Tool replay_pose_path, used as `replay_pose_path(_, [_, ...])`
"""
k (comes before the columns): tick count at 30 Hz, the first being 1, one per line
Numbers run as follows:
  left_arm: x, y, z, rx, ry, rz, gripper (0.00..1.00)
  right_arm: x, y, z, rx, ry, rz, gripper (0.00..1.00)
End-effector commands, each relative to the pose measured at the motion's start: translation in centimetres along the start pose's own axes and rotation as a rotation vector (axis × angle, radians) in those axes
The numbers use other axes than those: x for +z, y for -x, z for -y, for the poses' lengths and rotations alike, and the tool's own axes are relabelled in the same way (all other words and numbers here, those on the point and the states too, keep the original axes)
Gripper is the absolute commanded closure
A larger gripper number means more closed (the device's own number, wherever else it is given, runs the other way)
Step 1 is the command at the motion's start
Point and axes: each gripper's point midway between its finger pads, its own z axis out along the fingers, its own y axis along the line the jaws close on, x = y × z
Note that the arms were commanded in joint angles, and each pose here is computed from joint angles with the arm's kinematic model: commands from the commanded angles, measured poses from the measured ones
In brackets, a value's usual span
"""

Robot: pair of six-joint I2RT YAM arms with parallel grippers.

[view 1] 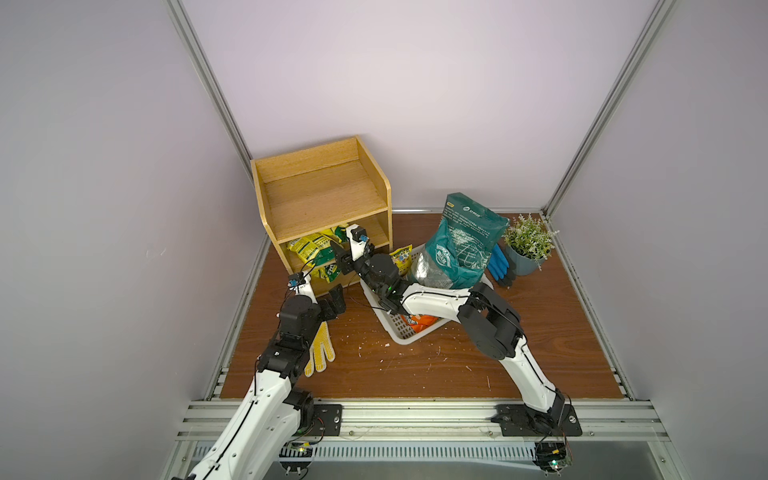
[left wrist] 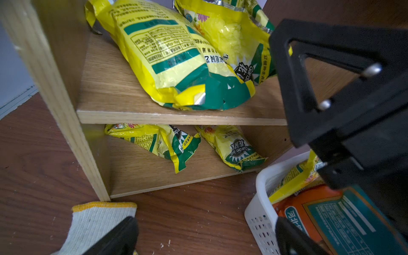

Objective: Take down the fertilizer bag from the shelf
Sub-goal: Pick up the fertilizer bag from the shelf.

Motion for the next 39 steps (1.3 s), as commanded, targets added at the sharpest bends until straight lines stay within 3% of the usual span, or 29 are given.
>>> replay_pose_path(1, [-0.1, 0.3, -0.2, -0.015, -0.003, 0.019, 0.00, 0.9, 1.8, 0.8, -0.006, -0.049, 0.045, 0.47])
replay_pose_path(9, [-0.1, 0.5, -0.2, -0.019, -0.005, 0.025, 0.00, 0.8, 2.9, 1.8, -0.021, -0.079, 0.070, 1.00])
replay_pose_path(26, [0.0, 0.2, -0.6, -0.027, 0.004, 0.029, 0.00, -5.6, 14.9, 2.7, -0.080, -0.077, 0.290, 1.00])
replay_pose_path(34, [0.1, 0.0, -0.8, -0.024, 0.013, 0.029, 0.00, -9.5, 17.2, 3.0, -0.065, -0.058, 0.300, 1.00])
replay_pose_path(39, [0.3, -0.1, -0.8, -0.020, 0.014, 0.018, 0.00, -12.7, 17.7, 2.1, -0.097, 0.005, 0.229, 1.00])
